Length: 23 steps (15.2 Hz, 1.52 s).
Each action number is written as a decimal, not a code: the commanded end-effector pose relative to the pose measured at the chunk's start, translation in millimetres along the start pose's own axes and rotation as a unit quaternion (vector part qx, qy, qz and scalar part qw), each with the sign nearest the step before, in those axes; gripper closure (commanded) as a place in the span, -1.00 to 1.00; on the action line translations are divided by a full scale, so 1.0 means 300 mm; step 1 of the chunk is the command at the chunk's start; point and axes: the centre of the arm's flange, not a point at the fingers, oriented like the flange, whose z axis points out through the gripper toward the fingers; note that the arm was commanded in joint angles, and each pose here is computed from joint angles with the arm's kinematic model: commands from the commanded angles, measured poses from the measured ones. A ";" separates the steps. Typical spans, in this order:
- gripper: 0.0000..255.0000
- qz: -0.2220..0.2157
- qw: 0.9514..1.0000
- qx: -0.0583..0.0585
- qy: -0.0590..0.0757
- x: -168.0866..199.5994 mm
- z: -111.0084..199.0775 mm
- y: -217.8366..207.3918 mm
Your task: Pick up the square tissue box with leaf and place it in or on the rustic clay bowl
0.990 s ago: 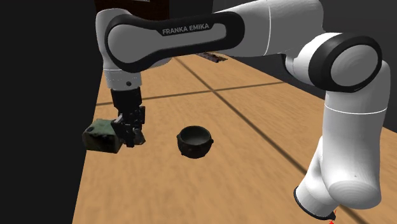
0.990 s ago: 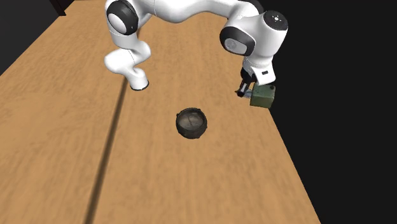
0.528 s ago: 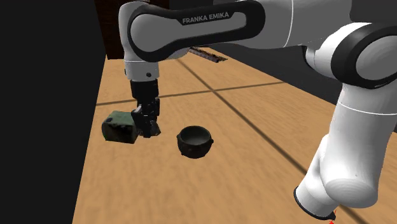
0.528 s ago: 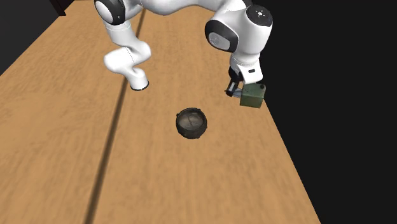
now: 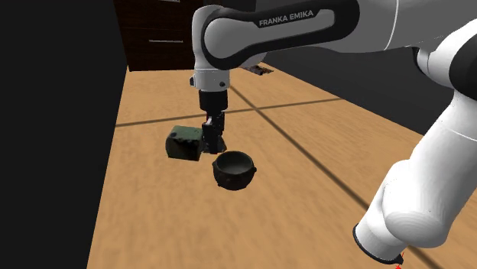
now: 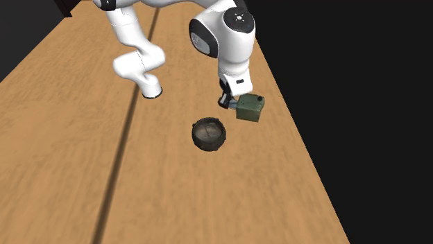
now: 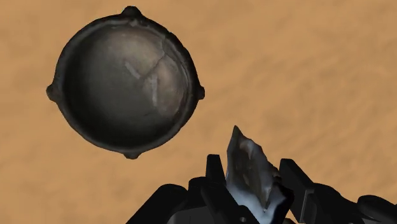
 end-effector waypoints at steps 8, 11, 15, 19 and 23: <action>1.00 -0.001 1.000 0.000 0.001 -0.310 -0.020 0.260; 1.00 -0.001 1.000 0.000 0.001 -0.369 -0.007 0.314; 1.00 -0.001 1.000 0.000 0.001 -0.362 0.062 0.328; 1.00 -0.001 1.000 0.000 0.001 -0.354 0.130 0.341; 1.00 -0.001 1.000 0.000 0.001 -0.347 0.199 0.354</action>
